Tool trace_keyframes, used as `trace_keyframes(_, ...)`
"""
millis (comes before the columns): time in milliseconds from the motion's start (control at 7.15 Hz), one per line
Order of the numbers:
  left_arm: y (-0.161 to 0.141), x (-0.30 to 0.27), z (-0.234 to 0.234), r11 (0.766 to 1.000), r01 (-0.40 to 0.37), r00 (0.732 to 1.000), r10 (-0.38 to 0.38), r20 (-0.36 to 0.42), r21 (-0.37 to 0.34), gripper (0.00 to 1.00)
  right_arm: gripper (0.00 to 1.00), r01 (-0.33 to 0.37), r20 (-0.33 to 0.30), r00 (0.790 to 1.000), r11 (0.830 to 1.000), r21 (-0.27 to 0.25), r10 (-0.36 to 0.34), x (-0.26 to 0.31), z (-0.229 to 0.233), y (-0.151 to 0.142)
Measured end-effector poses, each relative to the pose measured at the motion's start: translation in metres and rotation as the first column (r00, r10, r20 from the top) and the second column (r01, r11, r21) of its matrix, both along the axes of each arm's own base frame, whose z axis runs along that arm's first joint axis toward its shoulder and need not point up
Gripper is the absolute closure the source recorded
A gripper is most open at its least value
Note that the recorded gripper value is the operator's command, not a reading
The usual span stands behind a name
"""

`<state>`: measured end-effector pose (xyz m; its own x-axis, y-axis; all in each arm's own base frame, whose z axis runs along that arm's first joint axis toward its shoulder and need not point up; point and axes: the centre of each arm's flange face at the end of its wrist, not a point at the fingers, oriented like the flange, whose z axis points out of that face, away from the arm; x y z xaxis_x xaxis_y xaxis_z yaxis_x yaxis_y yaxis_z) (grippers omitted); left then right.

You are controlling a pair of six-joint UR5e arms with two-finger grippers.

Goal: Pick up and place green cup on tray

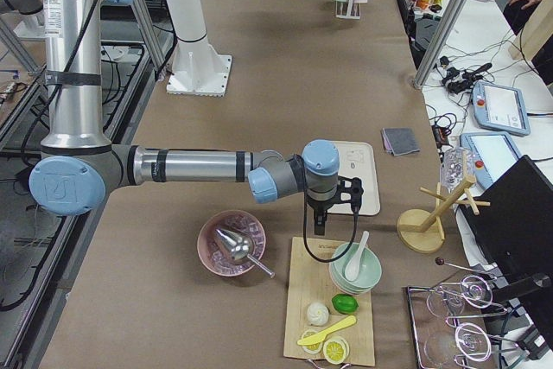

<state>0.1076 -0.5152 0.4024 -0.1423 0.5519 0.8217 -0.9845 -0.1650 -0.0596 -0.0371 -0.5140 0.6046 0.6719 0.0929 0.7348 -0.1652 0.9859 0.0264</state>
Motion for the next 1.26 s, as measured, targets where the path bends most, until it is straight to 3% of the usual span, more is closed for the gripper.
trace_keyframes(140, 0.007, 0.026, 0.003, 1.0, -0.013, 0.998, 0.012, 0.065, 0.026, 0.02, 0.0, 0.001, 0.022, 1.0, 1.0, 0.001, -0.001, -0.025, -0.02, -0.015)
trace_keyframes(419, 0.015, 0.069, 0.022, 0.998, -0.019, 0.989, 0.01, 0.15, 0.059, 0.02, 0.0, 0.035, 0.024, 0.999, 0.999, -0.018, -0.035, -0.06, -0.016, -0.04)
trace_keyframes(839, 0.014, 0.108, 0.085, 0.994, -0.013, 0.982, -0.008, 0.188, 0.112, 0.02, 0.0, 0.083, -0.011, 0.996, 0.995, -0.046, -0.084, -0.106, 0.001, -0.074)
trace_keyframes(1258, 0.02, 0.13, 0.11, 0.991, -0.022, 0.98, -0.005, 0.201, 0.134, 0.02, 0.0, 0.1, -0.082, 0.992, 0.995, 0.024, -0.098, -0.129, 0.014, -0.084)
